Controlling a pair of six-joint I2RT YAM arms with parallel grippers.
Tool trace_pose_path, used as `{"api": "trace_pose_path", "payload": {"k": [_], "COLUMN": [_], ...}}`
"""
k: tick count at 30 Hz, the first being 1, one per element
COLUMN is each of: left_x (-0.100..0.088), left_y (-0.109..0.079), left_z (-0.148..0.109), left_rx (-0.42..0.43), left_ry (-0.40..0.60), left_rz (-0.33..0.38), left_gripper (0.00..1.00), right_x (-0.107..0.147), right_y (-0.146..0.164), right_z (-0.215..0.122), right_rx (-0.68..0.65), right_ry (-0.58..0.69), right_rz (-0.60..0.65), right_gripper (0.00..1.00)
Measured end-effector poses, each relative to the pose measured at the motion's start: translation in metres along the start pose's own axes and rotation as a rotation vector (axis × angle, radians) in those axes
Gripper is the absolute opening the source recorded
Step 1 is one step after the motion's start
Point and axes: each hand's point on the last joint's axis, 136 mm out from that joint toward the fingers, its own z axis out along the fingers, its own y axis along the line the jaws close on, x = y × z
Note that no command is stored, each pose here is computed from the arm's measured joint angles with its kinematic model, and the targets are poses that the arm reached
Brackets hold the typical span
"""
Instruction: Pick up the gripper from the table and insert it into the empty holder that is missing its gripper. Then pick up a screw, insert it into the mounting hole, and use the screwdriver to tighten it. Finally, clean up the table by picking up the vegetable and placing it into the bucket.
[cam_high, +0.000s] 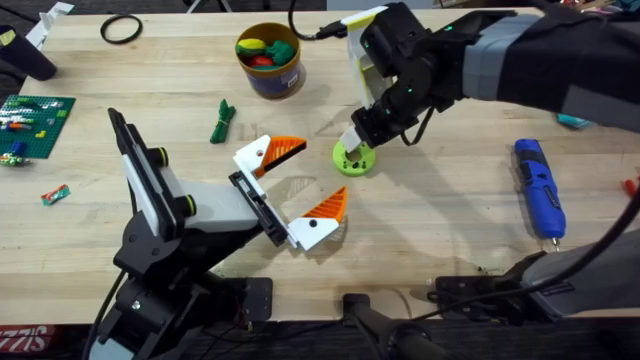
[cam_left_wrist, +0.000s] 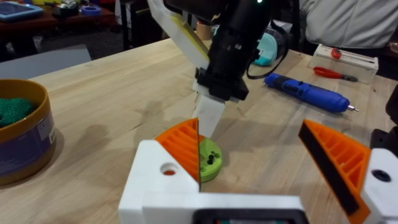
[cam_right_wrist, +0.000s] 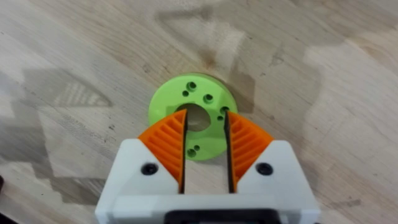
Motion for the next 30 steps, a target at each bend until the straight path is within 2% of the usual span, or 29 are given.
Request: {"api": "trace_pose_path", "payload": {"k": [7,12,13,15,16,20,25,26,28,30], "left_x": [0.0,0.0,0.0,0.0,0.0,0.0,0.0,0.0,0.0,0.0], "left_y": [0.0,0.0,0.0,0.0,0.0,0.0,0.0,0.0,0.0,0.0], "left_z": [0.0,0.0,0.0,0.0,0.0,0.0,0.0,0.0,0.0,0.0], "left_rx": [0.0,0.0,0.0,0.0,0.0,0.0,0.0,0.0,0.0,0.0], "left_ry": [0.0,0.0,0.0,0.0,0.0,0.0,-0.001,0.0,-0.001,0.0], "left_rz": [-0.001,-0.001,-0.001,-0.001,-0.001,-0.001,-0.001,-0.001,-0.001,-0.001], "left_gripper": [0.981,0.981,0.981,0.981,0.981,0.981,0.981,0.981,0.981,0.981], "right_x": [0.005,0.001,0.003,0.011,0.016,0.031,0.032,0.031,0.031,0.035], "right_y": [0.0,0.004,0.005,0.007,0.008,0.01,0.013,0.014,0.015,0.016], "right_z": [-0.001,-0.029,-0.037,-0.052,-0.057,-0.075,-0.1,-0.106,-0.115,-0.118], "right_rx": [0.001,-0.001,-0.002,-0.001,-0.001,-0.001,-0.002,-0.003,-0.005,-0.005], "right_ry": [0.02,-0.039,-0.044,-0.038,-0.033,-0.014,-0.08,-0.101,-0.142,-0.156], "right_rz": [0.004,-0.014,-0.023,-0.034,-0.036,-0.041,-0.05,-0.05,-0.047,-0.049], "right_gripper": [0.351,0.351,0.321,0.08,0.023,0.002,0.002,0.017,0.173,0.462]}}
